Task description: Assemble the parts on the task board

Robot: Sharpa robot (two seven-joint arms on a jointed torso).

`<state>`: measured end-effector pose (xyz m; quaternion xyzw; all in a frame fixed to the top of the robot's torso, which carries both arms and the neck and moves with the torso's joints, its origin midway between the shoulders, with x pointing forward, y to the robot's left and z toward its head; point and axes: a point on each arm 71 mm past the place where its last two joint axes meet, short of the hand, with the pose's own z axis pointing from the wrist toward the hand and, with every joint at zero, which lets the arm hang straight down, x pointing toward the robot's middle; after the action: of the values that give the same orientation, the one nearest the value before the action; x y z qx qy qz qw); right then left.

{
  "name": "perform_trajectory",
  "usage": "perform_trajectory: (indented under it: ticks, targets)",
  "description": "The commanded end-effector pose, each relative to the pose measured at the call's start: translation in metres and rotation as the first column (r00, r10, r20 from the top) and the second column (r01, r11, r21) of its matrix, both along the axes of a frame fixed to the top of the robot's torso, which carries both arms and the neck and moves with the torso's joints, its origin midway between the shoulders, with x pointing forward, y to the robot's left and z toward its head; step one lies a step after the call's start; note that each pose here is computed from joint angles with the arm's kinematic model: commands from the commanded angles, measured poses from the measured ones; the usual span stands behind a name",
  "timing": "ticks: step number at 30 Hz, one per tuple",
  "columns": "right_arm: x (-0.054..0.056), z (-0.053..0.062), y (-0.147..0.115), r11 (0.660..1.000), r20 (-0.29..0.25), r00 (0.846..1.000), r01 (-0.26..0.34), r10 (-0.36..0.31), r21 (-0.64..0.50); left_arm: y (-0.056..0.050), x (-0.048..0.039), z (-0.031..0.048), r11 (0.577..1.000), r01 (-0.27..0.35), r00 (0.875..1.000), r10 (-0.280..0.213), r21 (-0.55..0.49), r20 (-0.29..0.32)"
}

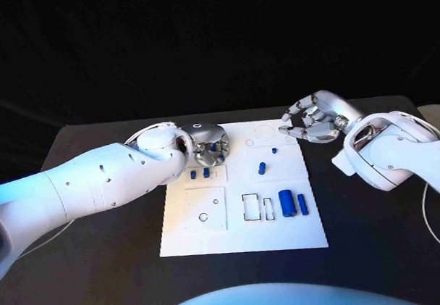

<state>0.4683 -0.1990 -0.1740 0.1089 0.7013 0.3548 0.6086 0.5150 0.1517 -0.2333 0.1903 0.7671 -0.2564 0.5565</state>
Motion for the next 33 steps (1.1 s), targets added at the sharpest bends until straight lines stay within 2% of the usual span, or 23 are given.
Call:
perform_trajectory:
  ticks: [1,9,18,26,33]
  targets:
    - [-0.001,0.0,0.001,1.0,0.004,1.0,-0.01,0.01,-0.003,-0.001,-0.002,0.004,0.999,0.002,1.0,-0.002,-0.045,0.013]
    - [-0.001,0.0,0.0,1.0,0.004,1.0,-0.008,0.008,-0.005,0.009,-0.0063,0.0162,0.996,-0.016,1.0,0.017,-0.092,0.01]
    - [-0.001,-0.001,-0.002,1.0,0.002,1.0,-0.005,0.005,-0.006,0.033,-0.0146,0.0281,0.992,-0.059,0.998,0.058,-0.113,-0.011]
    - [-0.001,-0.002,-0.002,1.0,-0.001,1.0,-0.005,0.005,-0.006,0.051,-0.0154,0.0274,0.991,-0.096,0.995,0.093,-0.094,-0.035]
    - [-0.002,-0.003,-0.002,1.0,-0.001,1.0,-0.006,0.006,-0.005,0.059,-0.0132,0.0249,0.99,-0.116,0.993,0.112,-0.082,-0.046]
